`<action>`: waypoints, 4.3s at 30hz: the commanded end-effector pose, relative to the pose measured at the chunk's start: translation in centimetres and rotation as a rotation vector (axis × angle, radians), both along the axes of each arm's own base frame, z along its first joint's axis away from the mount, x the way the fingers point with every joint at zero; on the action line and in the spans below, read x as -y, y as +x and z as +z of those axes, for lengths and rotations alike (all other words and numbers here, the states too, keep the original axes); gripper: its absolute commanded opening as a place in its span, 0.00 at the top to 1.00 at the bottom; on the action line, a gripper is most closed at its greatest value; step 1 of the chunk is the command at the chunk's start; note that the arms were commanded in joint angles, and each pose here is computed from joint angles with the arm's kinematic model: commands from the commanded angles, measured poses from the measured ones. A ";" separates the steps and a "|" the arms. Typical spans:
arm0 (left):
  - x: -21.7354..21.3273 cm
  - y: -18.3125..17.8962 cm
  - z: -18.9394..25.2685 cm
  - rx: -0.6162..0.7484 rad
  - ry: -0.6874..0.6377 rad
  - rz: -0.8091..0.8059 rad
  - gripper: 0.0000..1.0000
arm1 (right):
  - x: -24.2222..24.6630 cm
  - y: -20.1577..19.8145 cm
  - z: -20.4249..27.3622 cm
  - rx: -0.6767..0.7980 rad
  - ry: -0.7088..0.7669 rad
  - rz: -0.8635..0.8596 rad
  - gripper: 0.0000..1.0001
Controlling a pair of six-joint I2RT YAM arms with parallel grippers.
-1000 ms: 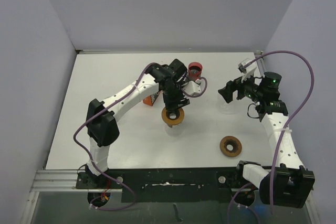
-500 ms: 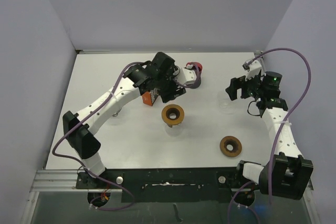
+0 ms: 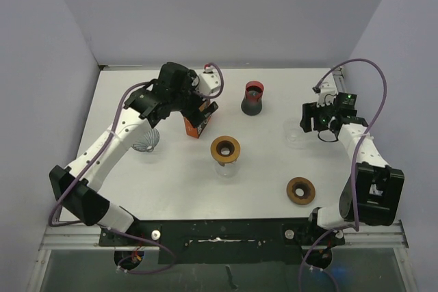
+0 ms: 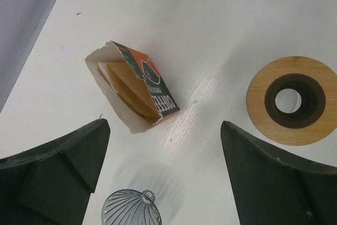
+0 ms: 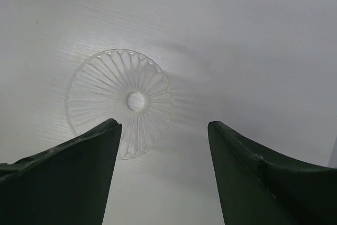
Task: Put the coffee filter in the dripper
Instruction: Pick up the coffee dripper from the center of the board, then place the coffee dripper in the dripper holder.
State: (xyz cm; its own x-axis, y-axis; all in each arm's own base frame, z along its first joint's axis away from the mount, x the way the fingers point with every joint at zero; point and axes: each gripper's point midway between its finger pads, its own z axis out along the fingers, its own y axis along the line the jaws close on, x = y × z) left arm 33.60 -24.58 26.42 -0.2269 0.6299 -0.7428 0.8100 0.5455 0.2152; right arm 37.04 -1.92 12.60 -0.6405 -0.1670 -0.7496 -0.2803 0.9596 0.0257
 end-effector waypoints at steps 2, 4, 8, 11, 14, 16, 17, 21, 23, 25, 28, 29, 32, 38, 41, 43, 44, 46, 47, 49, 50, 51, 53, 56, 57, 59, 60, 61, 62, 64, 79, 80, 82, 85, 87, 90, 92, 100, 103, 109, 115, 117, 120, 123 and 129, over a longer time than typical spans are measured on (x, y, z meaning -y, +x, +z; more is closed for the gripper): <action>-0.7 0.1 4.6 0.137 -0.135 0.013 0.12 | 1.2 1.4 0.5 0.000 -0.039 -0.029 0.36; -0.8 -0.1 4.4 0.136 -0.139 0.007 0.12 | 1.0 1.5 0.0 -0.018 -0.038 -0.026 0.39; -1.2 -0.2 4.0 0.140 -0.135 0.013 0.12 | 0.9 1.9 -1.0 -0.051 -0.036 -0.028 0.44; -1.3 -0.2 3.9 0.144 -0.140 0.015 0.12 | 0.8 2.1 -1.8 -0.077 -0.037 -0.027 0.47; -1.4 -0.2 3.8 0.145 -0.143 0.015 0.12 | 0.5 2.5 -2.5 -0.095 -0.036 -0.020 0.50; -1.4 -0.2 3.7 0.143 -0.142 0.015 0.12 | 0.2 2.8 -2.7 -0.106 -0.036 -0.011 0.53; -1.5 -0.2 3.6 0.143 -0.142 0.016 0.12 | 0.0 2.9 -2.8 -0.110 -0.037 -0.006 0.55; -1.4 -0.1 3.7 0.143 -0.142 0.016 0.12 | -0.5 3.1 -3.3 -0.125 -0.036 0.006 0.60; -1.5 0.0 3.6 0.140 -0.141 0.017 0.12 | -0.6 3.2 -3.5 -0.132 -0.035 0.008 0.62; -1.5 0.1 3.5 0.138 -0.140 0.021 0.12 | -0.7 3.2 -3.6 -0.138 -0.035 0.008 0.65; -1.5 0.1 3.3 0.137 -0.136 0.020 0.12 | -0.9 3.3 -3.6 -0.139 -0.032 0.014 0.68; -1.5 0.1 3.3 0.138 -0.135 0.019 0.12 | -0.9 3.3 -3.6 -0.141 -0.032 0.016 0.69; -1.5 0.2 3.2 0.138 -0.132 0.020 0.12 | -0.9 3.4 -3.7 -0.145 -0.035 0.016 0.74; -1.6 0.2 3.0 0.141 -0.127 0.020 0.12 | -1.0 3.4 -3.8 -0.153 -0.032 0.022 0.88; -1.8 0.5 2.9 0.150 -0.123 0.039 0.12 | -1.1 3.3 -3.6 -0.150 -0.027 0.027 0.94; -2.1 0.7 2.9 0.159 -0.120 0.056 0.12 | -1.4 3.3 -3.3 -0.148 -0.015 0.038 0.99; -2.2 0.9 3.0 0.165 -0.119 0.064 0.12 | -1.6 3.2 -3.1 -0.146 -0.006 0.045 1.00; -2.4 1.0 3.3 0.177 -0.117 0.077 0.12 | -2.1 3.1 -2.5 -0.140 0.016 0.061 1.00; -2.5 1.0 3.5 0.184 -0.116 0.078 0.12 | -2.4 3.0 -2.2 -0.137 0.029 0.071 1.00; -2.6 1.0 4.0 0.203 -0.115 0.072 0.12 | -3.2 2.9 -1.1 -0.125 0.061 0.097 1.00; -2.6 0.9 4.3 0.214 -0.117 0.065 0.12 | -3.6 2.7 -0.6 -0.121 0.075 0.113 1.00; -2.6 0.7 4.4 0.220 -0.118 0.055 0.12 | -4.1 2.6 0.0 -0.115 0.095 0.137 1.00; -2.5 0.4 4.7 0.233 -0.118 0.031 0.12 | -5.0 2.2 1.2 -0.109 0.116 0.179 1.00; -2.3 -0.4 4.8 0.243 -0.115 -0.020 0.12 | -6.1 1.4 2.9 -0.123 0.124 0.241 1.00; -2.2 -0.6 4.8 0.239 -0.114 -0.033 0.12 | -6.4 1.2 3.6 -0.122 0.118 0.263 1.00; -1.9 -1.0 4.9 0.223 -0.119 -0.062 0.12 | -7.5 0.5 5.0 -0.120 0.108 0.313 1.00; -1.7 -1.2 5.0 0.217 -0.122 -0.076 0.12 | -8.1 0.3 5.8 -0.114 0.105 0.336 1.00; -1.5 -1.4 5.0 0.212 -0.123 -0.091 0.12 | -8.8 -0.1 6.7 -0.106 0.102 0.359 1.00; -1.3 -1.7 5.1 0.208 -0.122 -0.110 0.11 | -9.5 -0.3 7.5 -0.097 0.098 0.384 1.00; -1.1 -2.2 5.2 0.204 -0.115 -0.149 0.11 | -11.2 -1.1 9.0 -0.090 0.096 0.432 1.00; -1.1 -8.4 4.9 0.156 -0.005 -0.525 0.14 | -23.3 -7.5 15.0 -0.059 0.141 0.835 1.00; -1.2 -8.7 4.9 0.156 0.000 -0.544 0.15 | -23.9 -7.9 15.0 -0.066 0.146 0.858 1.00; -1.5 -9.2 4.5 0.150 0.015 -0.579 0.15 | -25.1 -8.5 15.2 -0.074 0.162 0.905 1.00; -1.7 -9.8 3.9 0.135 0.029 -0.613 0.16 | -26.9 -9.2 15.6 -0.079 0.198 0.968 1.00; -1.7 -10.1 3.5 0.129 0.035 -0.632 0.16 | -27.9 -9.7 15.5 -0.088 0.203 0.999 1.00; -1.8 -10.4 3.3 0.124 0.038 -0.647 0.16 | -29.1 -9.9 14.5 -0.119 0.195 1.023 1.00; -1.8 -10.6 3.2 0.124 0.038 -0.654 0.17 | -29.6 -10.0 13.8 -0.139 0.189 1.031 1.00; -1.8 -11.7 2.8 0.106 0.014 -0.684 0.22 | -30.5 -9.8 11.8 -0.190 0.177 1.040 1.00; -1.6 -12.1 2.4 0.090 0.009 -0.692 0.26 | -30.5 -9.5 11.2 -0.203 0.168 1.034 1.00; -0.8 -12.7 0.9 0.076 0.054 -0.742 0.29 | -30.5 -9.4 10.1 -0.240 0.158 1.021 1.00; 1.1 -13.3 -0.4 0.090 0.147 -0.851 0.32 | -30.3 -9.5 9.3 -0.266 0.148 1.015 1.00; 1.9 -13.6 -0.9 0.092 0.169 -0.888 0.33 | -30.3 -9.7 9.0 -0.277 0.146 1.015 1.00; 2.9 -13.9 -1.8 0.095 0.211 -0.931 0.34 | -30.3 -9.8 8.7 -0.288 0.143 1.015 1.00; 3.5 -13.9 -3.0 0.097 0.269 -0.958 0.34 | -30.3 -9.9 8.6 -0.293 0.140 1.014 1.00; 4.9 -13.7 -4.3 0.114 0.346 -0.980 0.38 | -30.4 -10.0 8.6 -0.299 0.135 1.018 1.00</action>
State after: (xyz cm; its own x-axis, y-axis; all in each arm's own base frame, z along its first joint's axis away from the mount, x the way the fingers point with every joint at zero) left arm 18.99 -28.47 20.96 0.4945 0.6968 -0.5196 0.8684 -0.4208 0.2622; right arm 27.41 28.18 20.66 -0.4165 -0.6497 -0.6360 -0.9085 0.2710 0.3181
